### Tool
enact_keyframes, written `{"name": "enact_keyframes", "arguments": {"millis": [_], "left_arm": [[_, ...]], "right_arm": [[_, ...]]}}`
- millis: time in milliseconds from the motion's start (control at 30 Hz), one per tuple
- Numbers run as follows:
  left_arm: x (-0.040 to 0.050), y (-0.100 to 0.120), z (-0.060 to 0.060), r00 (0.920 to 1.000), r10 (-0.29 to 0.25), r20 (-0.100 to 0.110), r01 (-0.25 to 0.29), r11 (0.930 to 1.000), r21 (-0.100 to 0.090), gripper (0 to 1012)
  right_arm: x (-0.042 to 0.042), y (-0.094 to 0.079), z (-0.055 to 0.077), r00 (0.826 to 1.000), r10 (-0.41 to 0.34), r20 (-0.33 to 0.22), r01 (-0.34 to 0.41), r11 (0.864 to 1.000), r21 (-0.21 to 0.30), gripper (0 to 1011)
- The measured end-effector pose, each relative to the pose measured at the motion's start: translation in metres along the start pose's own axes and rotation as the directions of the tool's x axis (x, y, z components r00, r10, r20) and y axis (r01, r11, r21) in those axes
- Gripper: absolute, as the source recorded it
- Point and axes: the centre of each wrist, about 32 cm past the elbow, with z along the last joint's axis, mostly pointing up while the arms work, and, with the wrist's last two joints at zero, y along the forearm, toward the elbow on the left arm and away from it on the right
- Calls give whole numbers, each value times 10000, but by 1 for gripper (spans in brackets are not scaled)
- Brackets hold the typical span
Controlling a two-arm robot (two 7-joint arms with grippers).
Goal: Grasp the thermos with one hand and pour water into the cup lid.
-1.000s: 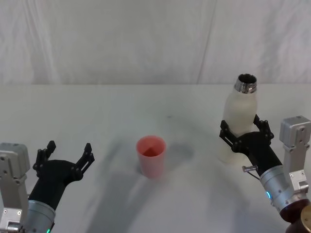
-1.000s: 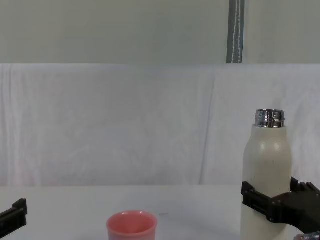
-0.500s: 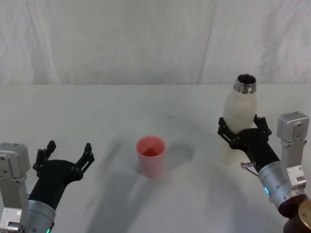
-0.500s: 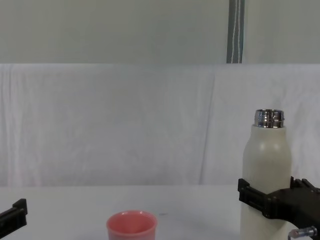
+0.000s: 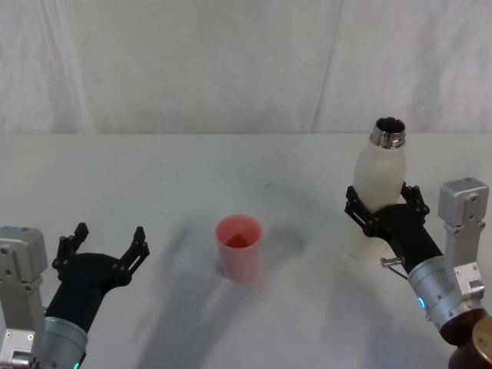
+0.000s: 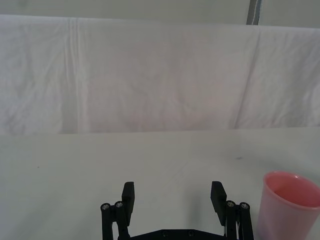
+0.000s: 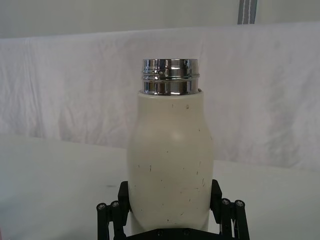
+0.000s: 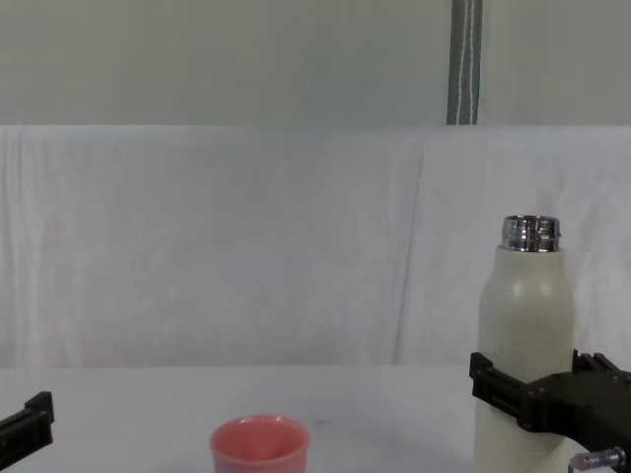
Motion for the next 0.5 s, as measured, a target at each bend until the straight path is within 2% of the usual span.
{"name": "enact_keyframes", "arguments": {"millis": [500], "left_arm": [[0, 0, 0, 10000, 1, 0, -1, 10000, 0, 1001]], "right_arm": [[1, -4, 9, 10000, 27, 54, -27, 10000, 14, 959]]}}
